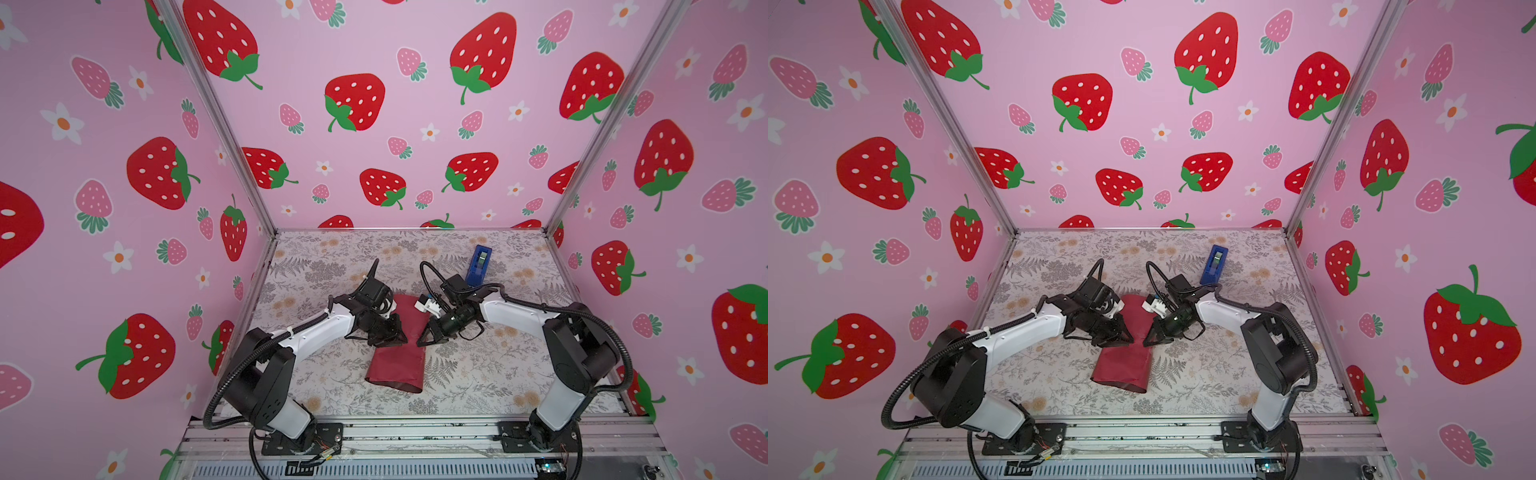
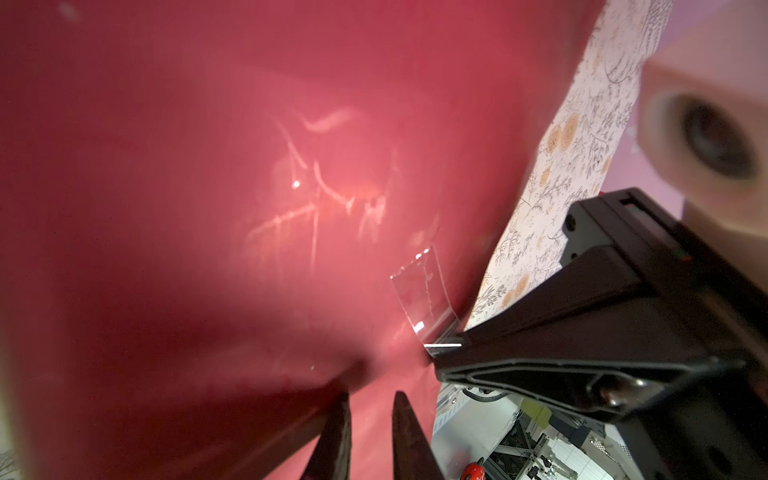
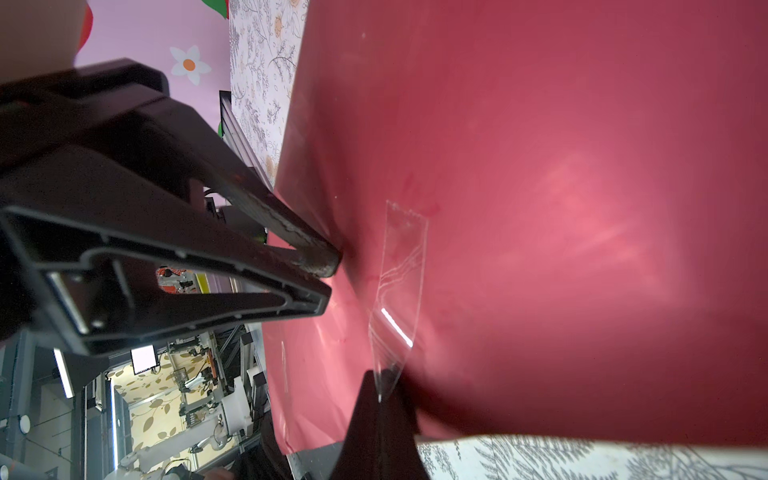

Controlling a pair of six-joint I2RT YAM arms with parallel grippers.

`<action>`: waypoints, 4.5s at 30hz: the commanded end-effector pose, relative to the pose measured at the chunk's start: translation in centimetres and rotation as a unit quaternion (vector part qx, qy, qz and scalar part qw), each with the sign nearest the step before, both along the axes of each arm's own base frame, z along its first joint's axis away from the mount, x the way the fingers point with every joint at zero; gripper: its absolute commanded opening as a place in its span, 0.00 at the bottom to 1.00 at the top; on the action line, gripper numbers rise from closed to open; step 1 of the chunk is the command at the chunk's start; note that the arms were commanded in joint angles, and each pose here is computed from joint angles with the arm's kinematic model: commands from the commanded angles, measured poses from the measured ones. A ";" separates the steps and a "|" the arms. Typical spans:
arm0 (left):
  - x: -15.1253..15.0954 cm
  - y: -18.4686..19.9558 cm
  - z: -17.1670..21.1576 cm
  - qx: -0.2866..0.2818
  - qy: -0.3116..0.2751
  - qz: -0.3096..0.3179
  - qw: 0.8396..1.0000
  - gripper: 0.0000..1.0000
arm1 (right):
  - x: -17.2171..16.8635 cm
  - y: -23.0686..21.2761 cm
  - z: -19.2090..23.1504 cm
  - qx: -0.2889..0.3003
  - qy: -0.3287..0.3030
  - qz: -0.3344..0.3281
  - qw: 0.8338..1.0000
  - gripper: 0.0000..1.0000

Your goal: Wrap the gift box in paper

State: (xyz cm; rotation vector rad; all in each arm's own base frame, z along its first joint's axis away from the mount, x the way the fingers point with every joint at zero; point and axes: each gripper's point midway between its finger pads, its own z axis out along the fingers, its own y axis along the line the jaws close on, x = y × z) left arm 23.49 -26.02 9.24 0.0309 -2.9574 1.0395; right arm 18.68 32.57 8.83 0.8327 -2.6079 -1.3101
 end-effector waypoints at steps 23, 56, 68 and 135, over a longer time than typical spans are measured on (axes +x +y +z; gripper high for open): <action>3.6 -3.7 1.2 -0.042 -0.003 0.039 0.998 0.00 | -0.4 -1.1 -2.2 -0.044 0.017 -0.007 0.999 0.00; 0.3 -0.3 -5.4 0.046 0.063 0.040 0.996 0.00 | -1.8 -5.2 2.7 -0.096 -0.022 -0.057 0.994 0.26; 0.1 -0.2 -5.5 0.047 0.065 0.039 0.996 0.00 | 1.2 -1.9 5.4 -0.044 -0.053 -0.098 0.993 0.08; 0.0 0.5 -5.4 0.051 0.067 0.041 0.996 0.00 | -1.3 -1.6 1.5 -0.076 -0.041 -0.116 0.989 0.00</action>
